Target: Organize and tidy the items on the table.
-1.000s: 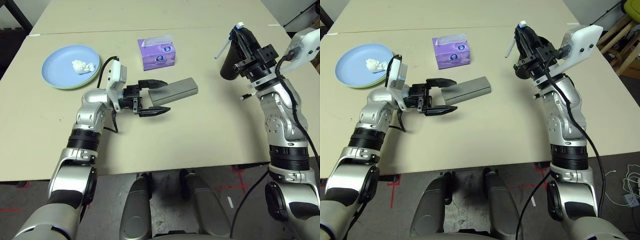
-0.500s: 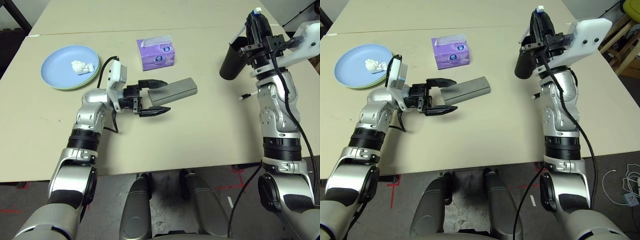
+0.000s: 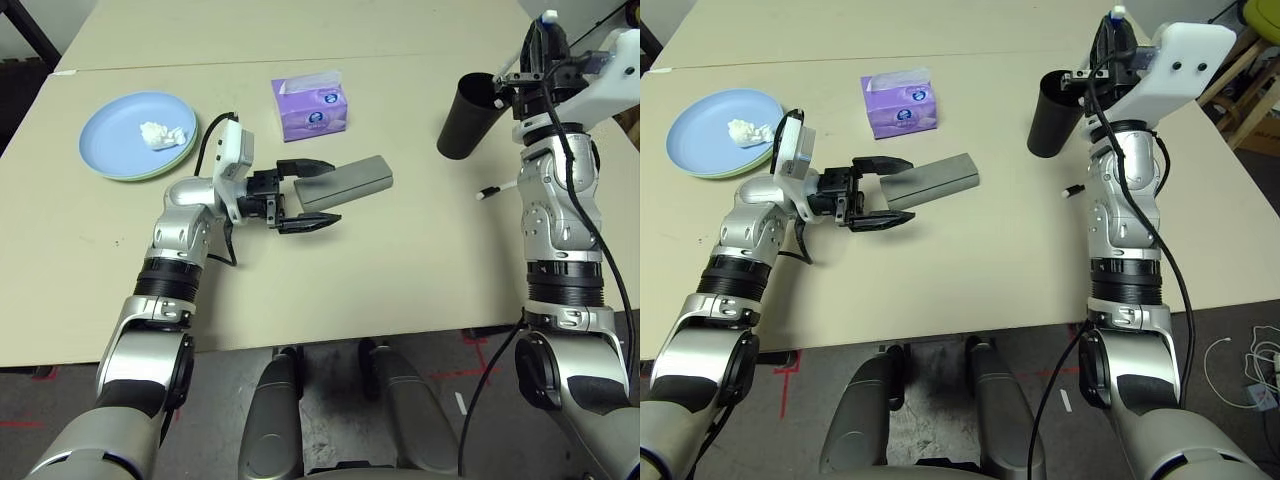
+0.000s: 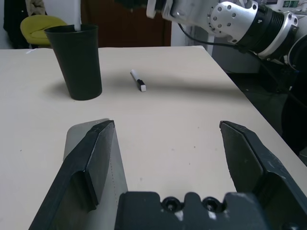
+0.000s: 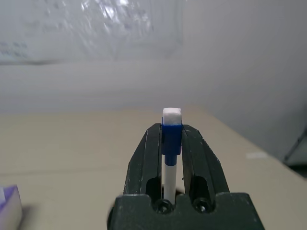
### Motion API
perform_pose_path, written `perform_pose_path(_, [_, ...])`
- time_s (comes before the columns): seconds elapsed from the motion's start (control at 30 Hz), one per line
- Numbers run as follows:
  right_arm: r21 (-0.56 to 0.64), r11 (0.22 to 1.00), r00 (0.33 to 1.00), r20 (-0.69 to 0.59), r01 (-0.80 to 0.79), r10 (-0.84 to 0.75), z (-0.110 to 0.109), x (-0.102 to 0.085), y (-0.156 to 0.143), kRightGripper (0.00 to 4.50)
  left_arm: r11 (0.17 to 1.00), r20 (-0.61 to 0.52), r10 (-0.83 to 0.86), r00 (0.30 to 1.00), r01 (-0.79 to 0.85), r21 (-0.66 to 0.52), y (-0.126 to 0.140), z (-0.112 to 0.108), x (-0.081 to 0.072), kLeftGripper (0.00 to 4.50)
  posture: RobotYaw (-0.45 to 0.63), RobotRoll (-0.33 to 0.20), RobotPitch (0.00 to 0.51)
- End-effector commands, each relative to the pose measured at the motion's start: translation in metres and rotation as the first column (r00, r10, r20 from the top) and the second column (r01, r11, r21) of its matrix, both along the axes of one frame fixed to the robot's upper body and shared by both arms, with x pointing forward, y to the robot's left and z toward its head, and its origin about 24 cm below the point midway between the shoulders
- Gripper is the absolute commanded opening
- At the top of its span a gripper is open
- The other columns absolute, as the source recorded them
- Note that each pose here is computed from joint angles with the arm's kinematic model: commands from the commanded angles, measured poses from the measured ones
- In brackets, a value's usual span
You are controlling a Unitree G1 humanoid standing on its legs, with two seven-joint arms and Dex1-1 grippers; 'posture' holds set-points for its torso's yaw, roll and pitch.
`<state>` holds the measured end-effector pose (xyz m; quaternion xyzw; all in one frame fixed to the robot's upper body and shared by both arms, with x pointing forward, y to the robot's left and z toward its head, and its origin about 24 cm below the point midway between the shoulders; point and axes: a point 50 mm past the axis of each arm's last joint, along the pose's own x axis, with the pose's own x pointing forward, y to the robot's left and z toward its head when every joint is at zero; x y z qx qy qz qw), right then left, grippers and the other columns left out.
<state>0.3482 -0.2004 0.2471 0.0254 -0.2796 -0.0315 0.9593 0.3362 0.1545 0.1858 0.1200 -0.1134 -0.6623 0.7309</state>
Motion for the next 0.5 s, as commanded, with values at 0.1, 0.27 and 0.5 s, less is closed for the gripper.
perform_pose_path(0.1, [0.035, 0.999, 0.992, -0.120, -0.038, 0.042, -0.011, 0.003, 0.002, 0.42, 1.000, -0.009, -0.010, 1.000, 0.010, 0.021, -0.003, -0.003, 0.000, 4.50, 0.05, 0.000, 0.227])
perform_pose_path(0.27, [0.045, 0.998, 0.990, -0.134, -0.034, 0.040, -0.007, 0.002, 0.000, 2.55, 1.000, -0.009, -0.008, 1.000, 0.008, 0.021, -0.003, -0.004, 0.000, 4.50, 0.05, 0.000, 0.226])
perform_pose_path(0.5, [0.033, 0.996, 0.994, -0.071, -0.078, 0.080, 0.007, 0.001, 0.001, 4.48, 1.000, -0.009, -0.008, 1.000, 0.008, 0.019, -0.003, -0.004, 0.000, 4.50, 0.05, 0.000, 0.227])
